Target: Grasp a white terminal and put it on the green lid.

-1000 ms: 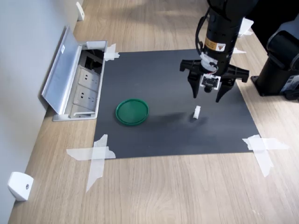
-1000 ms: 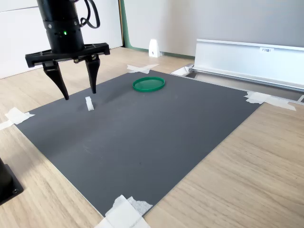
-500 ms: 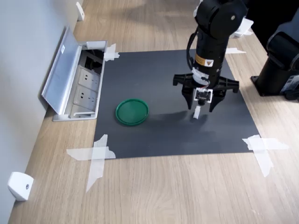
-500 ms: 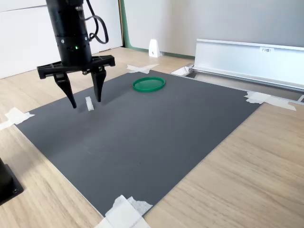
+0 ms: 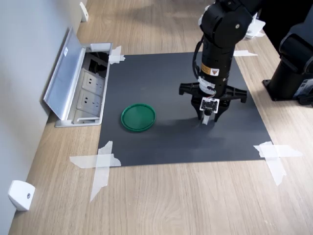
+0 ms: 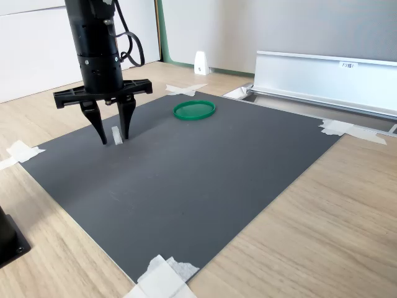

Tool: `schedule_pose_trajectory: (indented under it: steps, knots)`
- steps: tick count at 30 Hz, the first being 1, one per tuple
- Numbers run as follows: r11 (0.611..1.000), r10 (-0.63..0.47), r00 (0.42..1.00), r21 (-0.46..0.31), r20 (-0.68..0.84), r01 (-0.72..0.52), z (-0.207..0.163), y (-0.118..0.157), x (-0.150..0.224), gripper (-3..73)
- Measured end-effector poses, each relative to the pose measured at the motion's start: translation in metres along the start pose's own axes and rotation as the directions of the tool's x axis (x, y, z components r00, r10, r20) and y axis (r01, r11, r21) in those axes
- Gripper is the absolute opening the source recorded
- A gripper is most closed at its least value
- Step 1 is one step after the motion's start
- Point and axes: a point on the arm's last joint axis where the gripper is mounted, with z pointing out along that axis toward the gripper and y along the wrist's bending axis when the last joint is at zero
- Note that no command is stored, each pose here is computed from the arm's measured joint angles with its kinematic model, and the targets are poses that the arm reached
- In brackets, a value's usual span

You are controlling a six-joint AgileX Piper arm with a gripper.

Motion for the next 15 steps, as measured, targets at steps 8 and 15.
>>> schedule_pose_trajectory:
  steps: [8,15]
  knots:
    - [0.989,0.15,0.988,0.007,0.022,-0.15,0.0,-0.001,-0.002,8.7]
    - [0.908,0.416,0.907,0.031,0.068,-0.419,-0.023,-0.02,-0.018,8.7]
